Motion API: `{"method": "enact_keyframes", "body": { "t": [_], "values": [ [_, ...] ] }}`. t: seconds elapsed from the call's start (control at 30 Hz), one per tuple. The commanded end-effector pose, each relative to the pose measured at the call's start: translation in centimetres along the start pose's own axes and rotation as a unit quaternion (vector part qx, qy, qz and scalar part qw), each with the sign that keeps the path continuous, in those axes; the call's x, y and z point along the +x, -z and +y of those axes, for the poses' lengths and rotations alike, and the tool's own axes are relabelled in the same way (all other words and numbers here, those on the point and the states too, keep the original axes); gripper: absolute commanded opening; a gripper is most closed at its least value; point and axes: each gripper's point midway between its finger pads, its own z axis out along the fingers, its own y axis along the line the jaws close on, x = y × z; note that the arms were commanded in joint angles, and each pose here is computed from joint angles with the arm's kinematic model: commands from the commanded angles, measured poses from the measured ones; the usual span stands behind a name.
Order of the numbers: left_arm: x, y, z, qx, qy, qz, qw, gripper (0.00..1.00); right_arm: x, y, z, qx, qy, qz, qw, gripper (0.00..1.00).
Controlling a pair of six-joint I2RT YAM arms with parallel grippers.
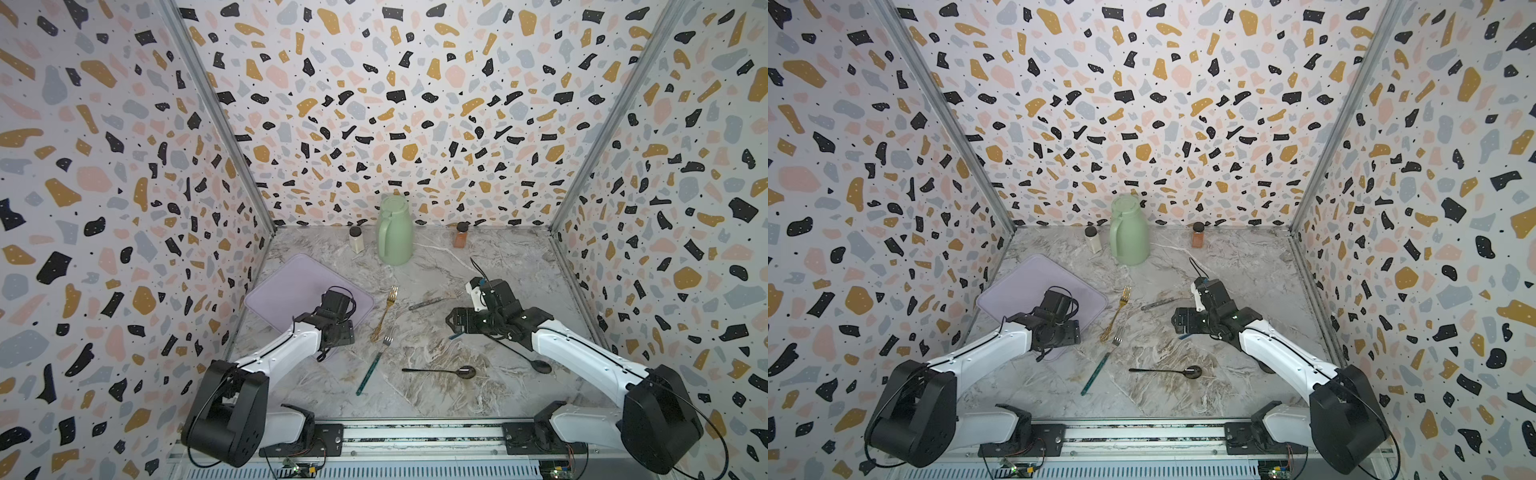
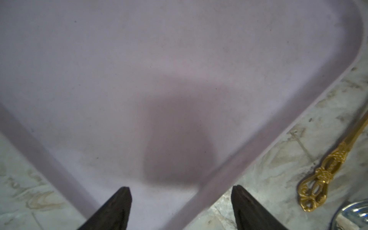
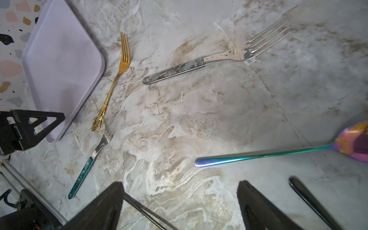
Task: Set the spoon and fork side by side
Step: Move the tray to the center of the board.
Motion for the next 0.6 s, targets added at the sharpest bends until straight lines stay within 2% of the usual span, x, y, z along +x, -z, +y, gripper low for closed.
{"method": "enact_keyframes", "body": {
  "t": [0.0,0.2,0.23,0.37,0.57],
  "values": [
    [-0.5,0.3,-1.2,0.028,-0.01,0.004,1.0,0.76,-0.4,0.2,0.3,0.004,0.005,-0.007,1.0,0.94],
    [0.0,-0.2,-2.4,0.057,-0.021,0.021,0.998,0.59,-0.4,0.4,0.3,0.008,0.007,-0.013,1.0,0.94],
    [0.0,-0.2,-2.5,0.059,-0.023,0.025,0.998,0.58,-0.4,0.4,0.3,0.008,0.007,-0.013,1.0,0.94],
    [0.3,-0.4,-2.9,0.066,-0.022,0.034,0.997,0.43,-0.2,0.2,0.3,0.007,0.008,-0.013,1.0,0.94],
    [0.6,-0.5,-3.4,0.073,-0.017,0.038,0.996,0.29,0.0,0.1,0.0,0.015,0.006,-0.009,1.0,0.94]
  ]
}}
